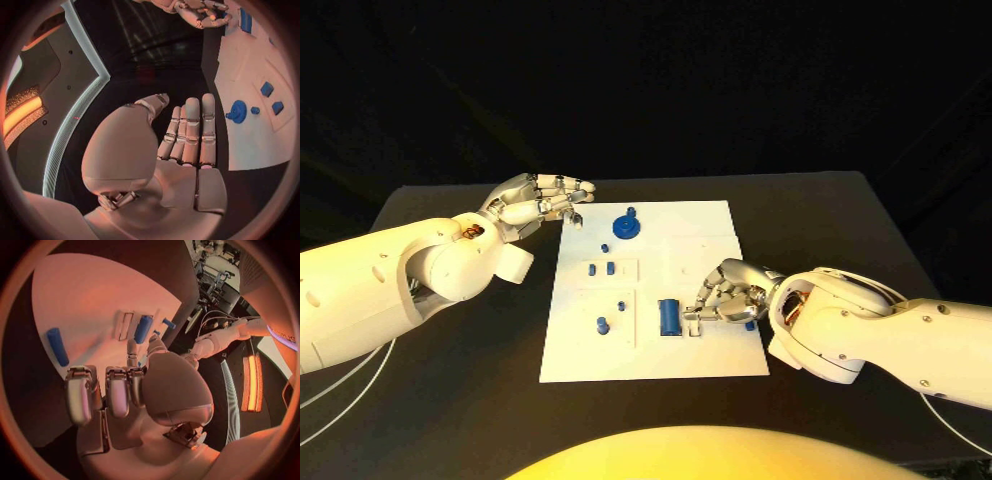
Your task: Assemble the parts on the task board
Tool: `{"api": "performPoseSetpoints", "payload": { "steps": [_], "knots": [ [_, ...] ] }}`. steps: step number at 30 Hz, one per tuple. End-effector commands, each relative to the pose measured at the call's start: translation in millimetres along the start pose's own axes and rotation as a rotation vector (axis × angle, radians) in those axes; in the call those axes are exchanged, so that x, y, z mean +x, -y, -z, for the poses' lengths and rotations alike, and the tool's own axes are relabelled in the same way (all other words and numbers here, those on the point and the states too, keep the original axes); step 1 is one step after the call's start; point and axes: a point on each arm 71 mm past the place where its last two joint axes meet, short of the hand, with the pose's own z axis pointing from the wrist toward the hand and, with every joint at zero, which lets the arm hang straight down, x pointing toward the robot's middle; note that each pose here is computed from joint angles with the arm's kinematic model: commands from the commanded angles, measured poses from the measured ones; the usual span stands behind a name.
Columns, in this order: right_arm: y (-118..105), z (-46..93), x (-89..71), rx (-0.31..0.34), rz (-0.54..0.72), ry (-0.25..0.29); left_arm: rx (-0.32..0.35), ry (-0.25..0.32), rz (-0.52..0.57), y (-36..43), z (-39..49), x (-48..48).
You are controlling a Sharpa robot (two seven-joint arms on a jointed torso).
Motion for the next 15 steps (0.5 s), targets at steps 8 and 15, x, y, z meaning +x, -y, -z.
{"api": "performPoseSetpoints", "payload": {
  "steps": [8, 15],
  "knots": [
    [28.9, 14.7, -37.1, -0.023, 0.006, 0.144, 0.01, -0.015, 0.011, 1.0, -0.2, 2.9],
    [52.5, 21.4, -36.2, 0.03, 0.157, 0.158, 0.011, -0.017, 0.013, 0.5, -0.1, 3.6]
  ]
}}
